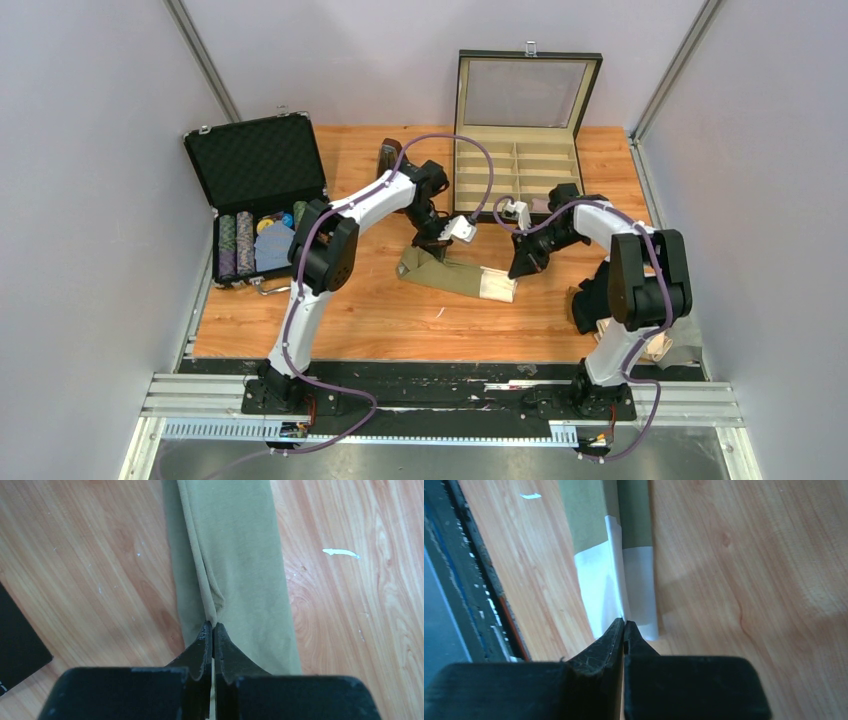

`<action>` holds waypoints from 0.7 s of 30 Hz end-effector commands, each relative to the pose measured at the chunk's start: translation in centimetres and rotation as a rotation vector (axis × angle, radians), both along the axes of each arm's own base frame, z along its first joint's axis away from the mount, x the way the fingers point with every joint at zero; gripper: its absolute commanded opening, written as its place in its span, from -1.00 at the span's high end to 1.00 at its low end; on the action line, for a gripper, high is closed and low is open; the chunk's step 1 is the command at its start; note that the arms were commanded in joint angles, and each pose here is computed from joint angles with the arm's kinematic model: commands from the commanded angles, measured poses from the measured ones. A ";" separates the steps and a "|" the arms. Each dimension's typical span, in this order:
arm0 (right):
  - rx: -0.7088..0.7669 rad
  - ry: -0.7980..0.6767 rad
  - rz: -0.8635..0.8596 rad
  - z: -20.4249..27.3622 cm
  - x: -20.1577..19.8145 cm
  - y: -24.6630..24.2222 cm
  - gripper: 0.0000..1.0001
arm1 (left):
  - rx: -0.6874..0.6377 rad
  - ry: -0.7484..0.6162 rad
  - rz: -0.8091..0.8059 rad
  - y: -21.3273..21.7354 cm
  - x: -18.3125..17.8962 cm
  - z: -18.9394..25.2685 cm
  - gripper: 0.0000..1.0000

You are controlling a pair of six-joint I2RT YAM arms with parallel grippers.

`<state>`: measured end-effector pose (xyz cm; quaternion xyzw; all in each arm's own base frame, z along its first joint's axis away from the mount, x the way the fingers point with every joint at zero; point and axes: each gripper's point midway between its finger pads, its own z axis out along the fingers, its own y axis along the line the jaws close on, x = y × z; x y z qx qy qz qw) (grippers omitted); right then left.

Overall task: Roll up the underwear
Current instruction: Fold the underwear at the center of the board.

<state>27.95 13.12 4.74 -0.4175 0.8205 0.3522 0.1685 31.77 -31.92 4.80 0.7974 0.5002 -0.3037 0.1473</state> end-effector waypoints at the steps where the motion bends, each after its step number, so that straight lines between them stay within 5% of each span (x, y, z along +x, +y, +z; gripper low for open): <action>1: 0.087 0.053 -0.068 4.0 -0.8 1.2 1.00 | -0.029 0.020 -0.019 0.5 -1.0 2.4 1.00; 12: 0.110 0.148 -0.111 5.1 -4.6 2.0 1.00 | -0.057 0.055 -0.053 1.2 -3.2 4.1 1.00; 21: 0.101 0.205 -0.173 3.4 -4.9 1.2 1.00 | -0.041 0.041 -0.033 0.3 -1.3 3.0 1.00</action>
